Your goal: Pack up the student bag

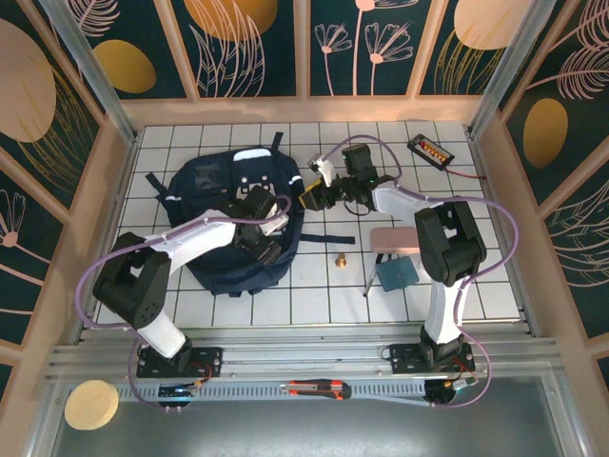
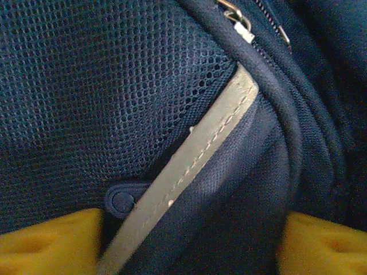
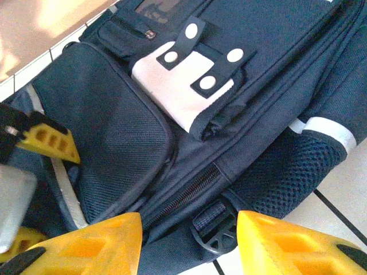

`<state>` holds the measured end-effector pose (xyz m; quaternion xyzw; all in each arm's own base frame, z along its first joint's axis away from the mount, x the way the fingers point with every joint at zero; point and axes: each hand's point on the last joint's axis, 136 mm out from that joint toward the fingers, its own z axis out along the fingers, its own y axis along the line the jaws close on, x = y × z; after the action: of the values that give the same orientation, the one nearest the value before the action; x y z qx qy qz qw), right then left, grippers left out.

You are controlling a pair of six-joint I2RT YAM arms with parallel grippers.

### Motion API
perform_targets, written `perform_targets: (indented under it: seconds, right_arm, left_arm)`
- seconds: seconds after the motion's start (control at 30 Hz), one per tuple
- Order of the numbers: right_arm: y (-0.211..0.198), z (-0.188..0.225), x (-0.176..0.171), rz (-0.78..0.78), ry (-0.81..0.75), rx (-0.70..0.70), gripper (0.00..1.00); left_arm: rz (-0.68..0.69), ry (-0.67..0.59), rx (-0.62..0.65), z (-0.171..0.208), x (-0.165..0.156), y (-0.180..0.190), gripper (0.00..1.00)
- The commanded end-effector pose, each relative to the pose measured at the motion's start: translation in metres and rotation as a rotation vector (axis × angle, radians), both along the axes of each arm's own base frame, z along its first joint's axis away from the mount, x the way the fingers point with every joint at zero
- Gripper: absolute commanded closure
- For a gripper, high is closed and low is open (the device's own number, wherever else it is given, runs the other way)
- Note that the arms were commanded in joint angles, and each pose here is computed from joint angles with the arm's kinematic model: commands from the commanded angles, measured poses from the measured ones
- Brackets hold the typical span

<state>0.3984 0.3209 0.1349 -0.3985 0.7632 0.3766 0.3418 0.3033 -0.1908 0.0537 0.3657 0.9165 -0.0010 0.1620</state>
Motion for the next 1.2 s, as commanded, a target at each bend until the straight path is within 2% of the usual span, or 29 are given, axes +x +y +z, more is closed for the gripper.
perform_targets:
  seconds: [0.0, 0.17, 0.37, 0.5, 0.63, 0.8, 1.0, 1.17]
  right_arm:
    - [0.002, 0.028, -0.008, 0.013, -0.048, 0.048, 0.52]
    - [0.001, 0.033, -0.016, 0.039, -0.091, 0.062, 0.53]
    - [0.005, 0.035, -0.036, 0.204, -0.341, 0.027, 0.50]
    - [0.018, 0.034, -0.035, 0.281, -0.420, 0.000, 0.50]
    - [0.036, 0.037, -0.036, 0.334, -0.488, 0.003, 0.50]
    - [0.053, 0.032, -0.042, 0.389, -0.491, 0.014, 0.50]
    - [0.057, 0.011, -0.060, 0.441, -0.442, 0.009, 0.51]
    - [0.058, 0.009, -0.072, 0.465, -0.424, 0.013, 0.51]
  left_arm:
    - [0.032, -0.055, 0.059, 0.000, 0.016, 0.010, 0.44]
    - [0.040, -0.078, 0.028, 0.011, 0.015, 0.008, 1.00]
    - [0.041, -0.166, -0.032, 0.059, 0.018, 0.007, 1.00]
    - [0.014, -0.224, -0.077, 0.096, 0.018, 0.005, 1.00]
    - [-0.061, -0.235, -0.124, 0.112, 0.008, 0.000, 1.00]
    - [-0.118, -0.335, -0.164, 0.134, -0.001, 0.004, 1.00]
    - [-0.106, -0.430, -0.163, 0.162, 0.006, 0.014, 1.00]
    - [-0.076, -0.483, -0.176, 0.177, 0.019, 0.020, 1.00]
